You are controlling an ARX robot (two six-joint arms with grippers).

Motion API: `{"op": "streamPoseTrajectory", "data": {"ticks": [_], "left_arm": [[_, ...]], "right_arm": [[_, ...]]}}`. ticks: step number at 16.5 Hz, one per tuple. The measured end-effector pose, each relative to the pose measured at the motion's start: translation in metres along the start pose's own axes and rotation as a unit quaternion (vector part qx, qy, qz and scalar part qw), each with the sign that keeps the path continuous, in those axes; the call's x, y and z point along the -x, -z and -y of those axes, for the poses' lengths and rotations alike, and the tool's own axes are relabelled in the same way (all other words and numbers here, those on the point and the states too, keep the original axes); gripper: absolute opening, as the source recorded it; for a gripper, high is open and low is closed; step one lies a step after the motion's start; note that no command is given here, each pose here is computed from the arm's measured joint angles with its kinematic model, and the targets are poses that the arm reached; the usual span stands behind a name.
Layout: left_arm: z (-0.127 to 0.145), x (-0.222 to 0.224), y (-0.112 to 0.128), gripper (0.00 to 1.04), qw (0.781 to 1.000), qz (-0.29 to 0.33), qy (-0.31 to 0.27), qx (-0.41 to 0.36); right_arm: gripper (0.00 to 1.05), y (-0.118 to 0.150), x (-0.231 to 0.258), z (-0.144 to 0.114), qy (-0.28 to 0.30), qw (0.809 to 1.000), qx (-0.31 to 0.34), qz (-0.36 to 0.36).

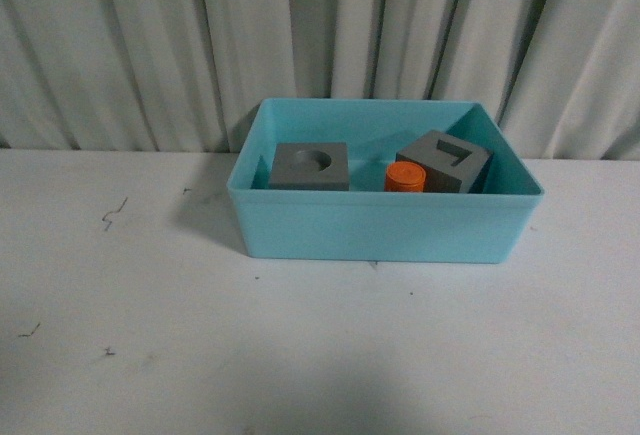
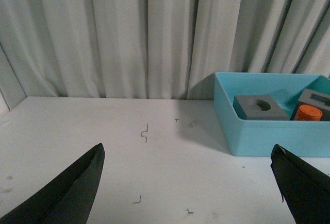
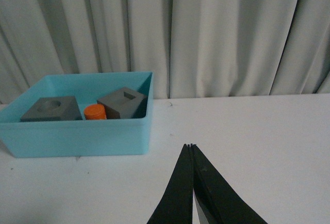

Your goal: Place gray and orange parts in blue box

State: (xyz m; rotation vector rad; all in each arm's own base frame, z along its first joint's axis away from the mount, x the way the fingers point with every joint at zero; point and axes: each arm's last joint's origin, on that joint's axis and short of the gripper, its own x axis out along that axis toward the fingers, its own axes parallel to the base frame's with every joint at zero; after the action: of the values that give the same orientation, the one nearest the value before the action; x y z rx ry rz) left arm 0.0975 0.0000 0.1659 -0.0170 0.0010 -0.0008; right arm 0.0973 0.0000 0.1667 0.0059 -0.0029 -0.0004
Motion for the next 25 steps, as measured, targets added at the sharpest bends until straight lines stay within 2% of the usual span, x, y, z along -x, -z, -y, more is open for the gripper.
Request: {"op": "streamPoseTrajectory", "data": {"ticks": [6,7,16,17,18,25], "left_arm": [[0.0,0.0,0.0,0.98,1.0,0.0,0.0,0.0],[0.0,0.0,0.0,0.98,1.0,0.0,0.0,0.0],[0.0,0.0,0.0,0.98,1.0,0.0,0.0,0.0],[0.0,0.0,0.0,0.98,1.0,0.0,0.0,0.0],[0.0,0.0,0.0,0.98,1.0,0.0,0.0,0.0],[0.0,0.0,0.0,0.98,1.0,0.0,0.0,0.0]], "right_arm": [[0.02,-0.0002,0.0001,0.0,0.0,1.0,0.0,0.001],[0.06,-0.0002,0.0001,0.0,0.0,1.0,0.0,0.001],[0.93,-0.0002,0.0001,0.0,0.0,1.0,0.0,0.001],[1.0,-0.0002,0.0001,0.0,0.0,1.0,0.0,0.001],[0.97,-0.0002,0.0001,0.0,0.0,1.0,0.0,0.001],[0.98,-0.0002,0.0001,0.0,0.0,1.0,0.0,0.001]]}}
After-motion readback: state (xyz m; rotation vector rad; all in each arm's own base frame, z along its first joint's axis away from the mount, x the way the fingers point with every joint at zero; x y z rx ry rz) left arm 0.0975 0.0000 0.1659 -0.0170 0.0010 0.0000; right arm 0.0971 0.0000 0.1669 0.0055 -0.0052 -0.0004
